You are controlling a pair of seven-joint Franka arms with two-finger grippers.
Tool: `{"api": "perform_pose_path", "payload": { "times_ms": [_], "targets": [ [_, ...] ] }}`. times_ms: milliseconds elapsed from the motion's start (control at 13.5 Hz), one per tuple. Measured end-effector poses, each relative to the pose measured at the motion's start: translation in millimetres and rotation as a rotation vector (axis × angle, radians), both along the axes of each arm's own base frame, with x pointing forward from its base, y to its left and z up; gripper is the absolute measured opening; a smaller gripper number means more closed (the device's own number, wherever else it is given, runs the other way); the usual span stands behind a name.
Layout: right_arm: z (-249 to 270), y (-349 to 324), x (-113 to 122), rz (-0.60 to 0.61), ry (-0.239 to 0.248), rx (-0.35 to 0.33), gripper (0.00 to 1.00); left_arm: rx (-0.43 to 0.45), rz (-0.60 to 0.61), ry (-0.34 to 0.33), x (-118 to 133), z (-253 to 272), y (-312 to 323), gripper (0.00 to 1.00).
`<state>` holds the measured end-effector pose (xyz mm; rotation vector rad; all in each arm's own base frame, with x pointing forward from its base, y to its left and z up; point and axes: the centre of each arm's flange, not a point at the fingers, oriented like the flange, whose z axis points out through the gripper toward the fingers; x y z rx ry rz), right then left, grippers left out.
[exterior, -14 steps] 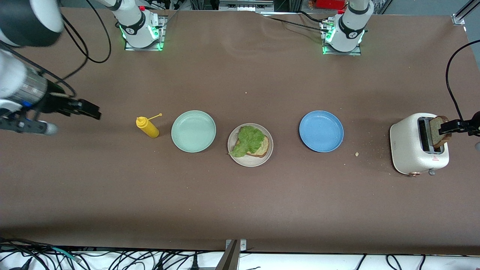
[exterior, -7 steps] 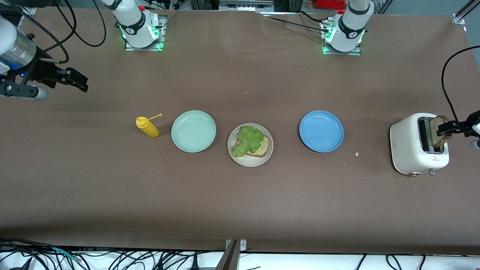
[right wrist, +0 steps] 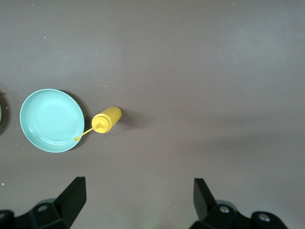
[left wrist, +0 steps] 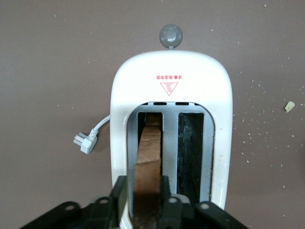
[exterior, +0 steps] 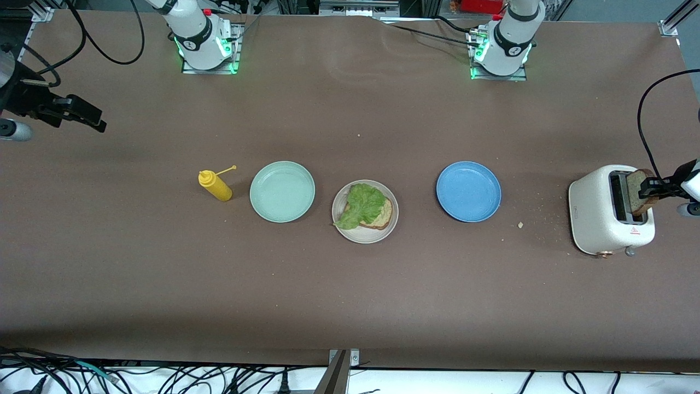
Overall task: Make sandwich in beige plate with both arms
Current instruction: 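Grasp the toast slice in the toaster with the left gripper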
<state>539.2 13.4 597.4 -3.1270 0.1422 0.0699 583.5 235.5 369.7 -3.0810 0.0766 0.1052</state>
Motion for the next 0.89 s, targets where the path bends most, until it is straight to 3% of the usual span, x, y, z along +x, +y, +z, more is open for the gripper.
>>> {"api": "perform_pose_path", "payload": {
  "times_ms": [74, 148, 517, 887],
  "targets": [
    [0, 5, 0, 0.008, 0.0, -0.001, 1.0, 0.0, -0.002, 0.0, 0, 0, 1, 0.19],
    [0, 7, 0, 0.012, -0.001, -0.003, 1.0, 0.0, -0.006, -0.001, -1, 0, 2, 0.14],
    [2, 6, 1, 0.012, -0.01, -0.008, 1.0, 0.006, -0.02, -0.02, 6, 14, 1, 0.13],
    [4, 4, 3, 0.01, -0.015, -0.009, 1.0, -0.005, -0.054, 0.008, 26, 111, -25, 0.09]
  ]
}}
